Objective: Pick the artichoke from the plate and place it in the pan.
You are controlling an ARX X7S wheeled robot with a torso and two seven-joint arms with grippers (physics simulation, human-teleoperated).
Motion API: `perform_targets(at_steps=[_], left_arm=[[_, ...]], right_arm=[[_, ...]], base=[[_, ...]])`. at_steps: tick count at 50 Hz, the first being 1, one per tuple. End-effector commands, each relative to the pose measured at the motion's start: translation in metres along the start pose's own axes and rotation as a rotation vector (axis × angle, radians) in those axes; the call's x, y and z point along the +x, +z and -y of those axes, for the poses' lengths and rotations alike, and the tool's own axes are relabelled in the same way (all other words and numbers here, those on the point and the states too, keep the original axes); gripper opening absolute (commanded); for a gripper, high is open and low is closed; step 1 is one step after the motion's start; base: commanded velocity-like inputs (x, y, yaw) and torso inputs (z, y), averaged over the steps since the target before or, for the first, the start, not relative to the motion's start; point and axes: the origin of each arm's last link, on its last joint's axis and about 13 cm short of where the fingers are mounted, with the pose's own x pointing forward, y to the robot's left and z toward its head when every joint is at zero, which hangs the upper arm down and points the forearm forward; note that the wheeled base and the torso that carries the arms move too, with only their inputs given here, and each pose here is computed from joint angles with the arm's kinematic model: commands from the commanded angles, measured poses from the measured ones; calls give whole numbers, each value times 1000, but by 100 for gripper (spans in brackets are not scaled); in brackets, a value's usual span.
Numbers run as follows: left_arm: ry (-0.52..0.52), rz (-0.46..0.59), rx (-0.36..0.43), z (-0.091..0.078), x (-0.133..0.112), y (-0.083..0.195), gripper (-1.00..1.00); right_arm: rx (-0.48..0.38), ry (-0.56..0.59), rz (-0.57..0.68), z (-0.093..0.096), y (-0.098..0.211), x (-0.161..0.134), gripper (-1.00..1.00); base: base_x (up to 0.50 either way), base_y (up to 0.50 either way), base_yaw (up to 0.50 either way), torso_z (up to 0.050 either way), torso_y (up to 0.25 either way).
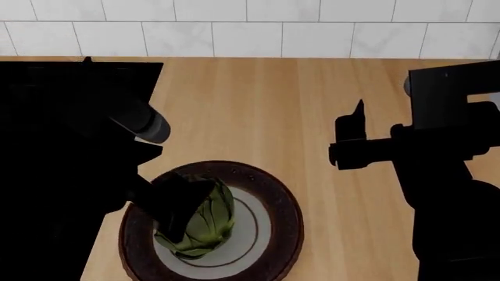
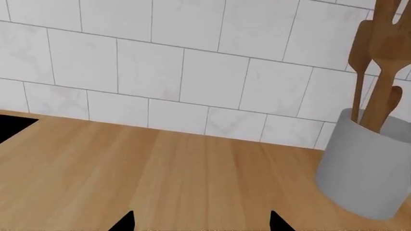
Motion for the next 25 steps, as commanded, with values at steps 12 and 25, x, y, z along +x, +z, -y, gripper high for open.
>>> perform_targets(at_steps=[12,25], left_arm=[[-19,-16,-3,1,12,-7,100],[-31,-30,-1,4,19,-15,100]], right_arm=[[5,-3,-3,1,-3,0,100],[7,-4,-2,1,-2,-1,100]], base=[[0,0,0,0,0],[0,0,0,0,0]])
